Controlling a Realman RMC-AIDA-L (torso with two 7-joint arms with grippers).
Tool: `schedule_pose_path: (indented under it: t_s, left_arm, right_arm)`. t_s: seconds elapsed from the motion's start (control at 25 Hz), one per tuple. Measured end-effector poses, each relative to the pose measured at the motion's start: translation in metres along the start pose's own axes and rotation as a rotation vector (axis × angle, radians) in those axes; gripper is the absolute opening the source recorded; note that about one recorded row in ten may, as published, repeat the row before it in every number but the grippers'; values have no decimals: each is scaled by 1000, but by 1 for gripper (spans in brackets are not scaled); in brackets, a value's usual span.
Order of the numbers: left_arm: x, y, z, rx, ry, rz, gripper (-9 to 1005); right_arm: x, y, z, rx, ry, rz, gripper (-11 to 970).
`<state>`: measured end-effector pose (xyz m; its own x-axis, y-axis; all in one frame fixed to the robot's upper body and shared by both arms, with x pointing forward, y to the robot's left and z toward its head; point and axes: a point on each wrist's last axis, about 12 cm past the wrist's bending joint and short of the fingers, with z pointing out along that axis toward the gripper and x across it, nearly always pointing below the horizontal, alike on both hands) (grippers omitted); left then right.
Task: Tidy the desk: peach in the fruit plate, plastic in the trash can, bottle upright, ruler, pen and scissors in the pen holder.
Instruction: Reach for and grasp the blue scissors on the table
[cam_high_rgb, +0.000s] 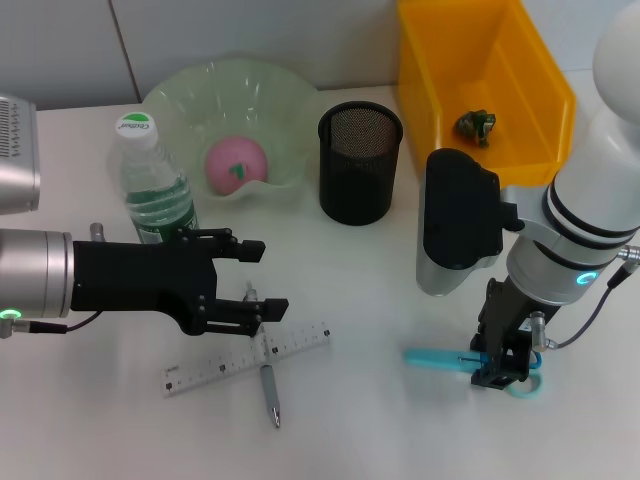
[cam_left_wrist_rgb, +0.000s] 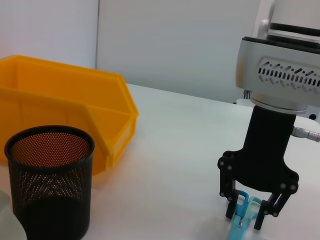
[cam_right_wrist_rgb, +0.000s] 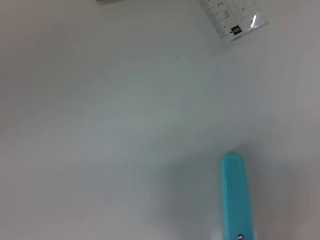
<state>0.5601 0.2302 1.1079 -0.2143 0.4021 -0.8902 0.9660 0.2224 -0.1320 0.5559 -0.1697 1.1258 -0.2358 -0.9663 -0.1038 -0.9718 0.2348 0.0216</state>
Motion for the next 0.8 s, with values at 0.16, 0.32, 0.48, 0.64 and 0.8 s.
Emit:
schedule_pose_path:
  t_s: [0.16,0.32,0.48,0.64,0.8]
  left_arm:
    - [0,0,0,2,-1,-3,792]
    - [0,0,0,2,-2,-3,792]
    - [0,0,0,3,-2,-5,792]
    - [0,-1,0,4,-4,-6,792]
    - [0,-1,0,4,-6,-7,792]
  right_arm:
    - [0,0,1,-2,1,1,342]
    - [0,0,1,-3,2,1,329]
    - [1,0,1,-2,3,1,315]
    - [1,0,1,-3,5,2,302]
    - [1,0,1,-4,7,1,301]
